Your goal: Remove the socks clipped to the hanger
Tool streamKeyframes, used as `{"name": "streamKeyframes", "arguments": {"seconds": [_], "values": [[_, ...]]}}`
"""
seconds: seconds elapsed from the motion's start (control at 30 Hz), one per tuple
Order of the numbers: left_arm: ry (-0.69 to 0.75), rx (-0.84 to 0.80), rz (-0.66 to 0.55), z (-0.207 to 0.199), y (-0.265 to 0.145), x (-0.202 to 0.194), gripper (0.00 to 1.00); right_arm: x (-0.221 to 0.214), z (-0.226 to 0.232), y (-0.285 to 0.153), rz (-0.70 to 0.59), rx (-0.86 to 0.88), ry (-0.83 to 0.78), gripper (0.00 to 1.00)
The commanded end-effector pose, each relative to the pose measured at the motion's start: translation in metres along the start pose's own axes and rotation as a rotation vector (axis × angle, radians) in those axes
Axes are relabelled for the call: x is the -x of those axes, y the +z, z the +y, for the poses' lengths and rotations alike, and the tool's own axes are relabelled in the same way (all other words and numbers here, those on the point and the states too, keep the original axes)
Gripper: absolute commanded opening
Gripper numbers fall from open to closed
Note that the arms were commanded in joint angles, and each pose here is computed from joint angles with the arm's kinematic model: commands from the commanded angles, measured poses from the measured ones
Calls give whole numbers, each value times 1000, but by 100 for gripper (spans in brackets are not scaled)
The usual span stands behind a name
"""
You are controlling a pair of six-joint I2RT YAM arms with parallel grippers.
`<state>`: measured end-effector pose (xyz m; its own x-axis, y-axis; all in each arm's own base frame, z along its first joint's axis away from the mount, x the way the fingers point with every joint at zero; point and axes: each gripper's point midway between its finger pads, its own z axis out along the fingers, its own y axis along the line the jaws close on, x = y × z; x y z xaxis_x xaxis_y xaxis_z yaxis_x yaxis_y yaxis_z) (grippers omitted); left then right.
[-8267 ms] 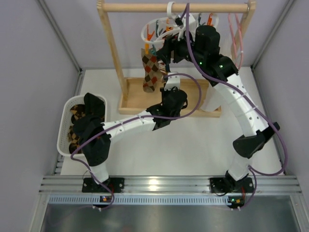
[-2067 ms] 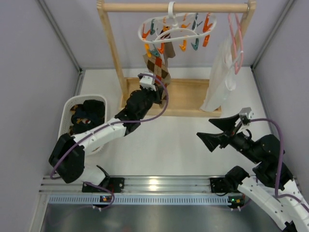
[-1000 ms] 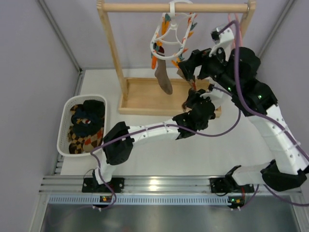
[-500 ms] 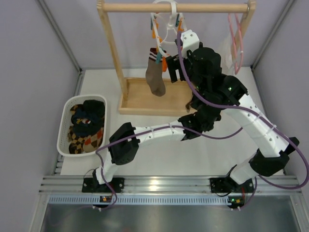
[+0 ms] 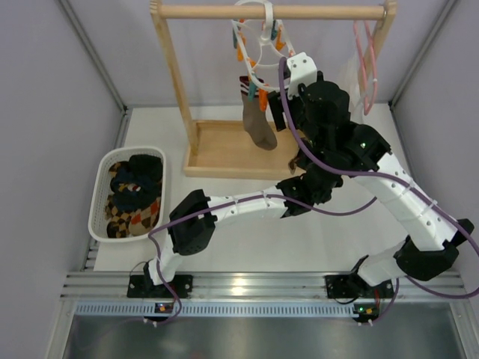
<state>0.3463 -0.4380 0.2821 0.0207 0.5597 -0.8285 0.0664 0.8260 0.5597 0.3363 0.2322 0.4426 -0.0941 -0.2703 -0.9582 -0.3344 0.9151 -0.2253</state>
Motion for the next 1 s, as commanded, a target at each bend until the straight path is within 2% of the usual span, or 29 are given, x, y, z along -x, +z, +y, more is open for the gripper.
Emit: {"name": "streamKeyframes", "arguments": {"seconds": [0.0,0.67,0.77,0.97], "values": [[-65,11,-16,5,-3,14,0,26,-2,-15,-103,22,55,73],[-98,0,-24,3,-11,18,0,26,-19,23,-62,-129,-23,68],[-103,-4,-25,2,-11,17,0,28,-21,26,-72,-139,-20,61],[-106,-11,-24,1,-12,14,0,32,-25,29,-83,-174,-26,54]]}}
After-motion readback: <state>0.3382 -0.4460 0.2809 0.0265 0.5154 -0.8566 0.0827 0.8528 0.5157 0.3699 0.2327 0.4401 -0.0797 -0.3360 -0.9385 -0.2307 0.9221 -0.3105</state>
